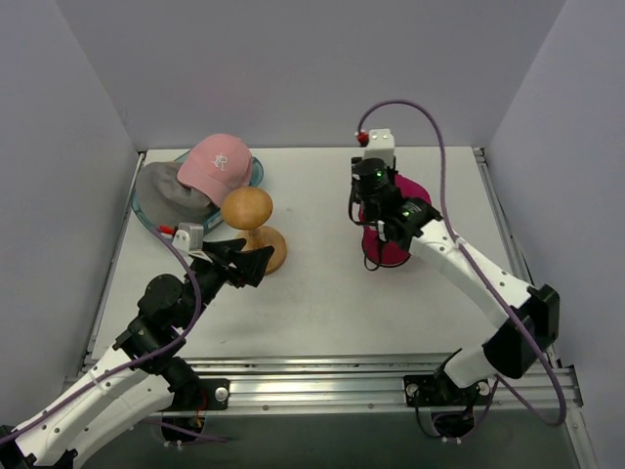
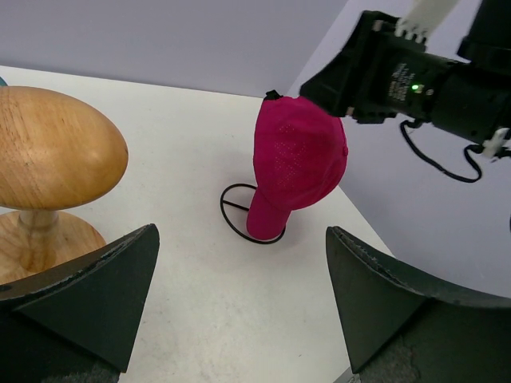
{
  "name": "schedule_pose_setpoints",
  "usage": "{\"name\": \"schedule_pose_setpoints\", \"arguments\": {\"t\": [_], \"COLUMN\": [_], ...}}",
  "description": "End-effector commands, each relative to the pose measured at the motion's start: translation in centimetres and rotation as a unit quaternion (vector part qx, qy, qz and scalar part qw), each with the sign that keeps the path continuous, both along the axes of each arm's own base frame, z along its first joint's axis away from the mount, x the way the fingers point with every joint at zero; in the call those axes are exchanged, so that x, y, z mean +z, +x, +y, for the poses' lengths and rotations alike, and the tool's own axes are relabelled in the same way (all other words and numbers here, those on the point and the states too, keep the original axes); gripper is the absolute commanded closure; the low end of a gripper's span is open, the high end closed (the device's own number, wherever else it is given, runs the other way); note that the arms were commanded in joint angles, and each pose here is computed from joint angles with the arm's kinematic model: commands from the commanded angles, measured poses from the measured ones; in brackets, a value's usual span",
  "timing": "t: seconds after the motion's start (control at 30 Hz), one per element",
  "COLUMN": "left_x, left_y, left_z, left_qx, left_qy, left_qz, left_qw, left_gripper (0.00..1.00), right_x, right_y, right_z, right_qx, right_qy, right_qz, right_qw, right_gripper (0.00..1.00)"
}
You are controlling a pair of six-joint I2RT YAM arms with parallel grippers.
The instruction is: Stack the hats
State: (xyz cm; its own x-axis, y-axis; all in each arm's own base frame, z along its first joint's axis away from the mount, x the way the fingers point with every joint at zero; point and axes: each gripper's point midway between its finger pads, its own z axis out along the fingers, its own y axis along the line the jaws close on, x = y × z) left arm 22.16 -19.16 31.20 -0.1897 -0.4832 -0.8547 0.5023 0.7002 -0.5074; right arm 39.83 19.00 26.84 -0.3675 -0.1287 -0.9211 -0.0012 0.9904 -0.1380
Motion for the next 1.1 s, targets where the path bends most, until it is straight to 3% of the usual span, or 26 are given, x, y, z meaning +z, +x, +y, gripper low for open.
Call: {"name": "schedule_pose_setpoints", "arguments": {"t": [0.0, 0.2, 0.4, 0.67, 0.83, 1.07], "left_x": [0.6, 0.5, 0.3, 0.4, 0.4, 0.3], "left_y": [0.0, 0.1, 0.2, 0.1, 0.1, 0.2], "left_z": [0.2, 0.2, 0.1, 0.0, 0.0, -0.3], "left_qx": [0.005, 0.007, 0.007, 0.004, 0.005, 0.001], "left_qy": [-0.002, -0.001, 0.003, 0.002, 0.001, 0.003], "left_qz": [-0.009, -0.008, -0.006, -0.007, -0.008, -0.006], "left_qw": [1.0, 1.0, 1.0, 1.0, 1.0, 1.0], "left_gripper": [0.06, 0.06, 0.06, 0.06, 0.06, 0.06], "right_x": [0.7, -0.6, -3.0, -4.6, -5.3, -6.4], "right_y": [-1.3, -5.0, -7.5, -8.7, -7.6, -6.8], "right_z": [-3.0, -8.1, -10.3, -10.8, -11.3, -13.5], "right_qx": [-0.044, -0.124, -0.149, -0.124, -0.077, -0.055], "right_qy": [0.091, 0.175, 0.194, 0.199, 0.18, 0.211], "right_qz": [-0.011, -0.044, -0.039, -0.039, -0.04, -0.036], "right_qw": [0.995, 0.976, 0.969, 0.971, 0.98, 0.975], "right_gripper": [0.64, 0.62, 0.62, 0.58, 0.59, 0.6]}}
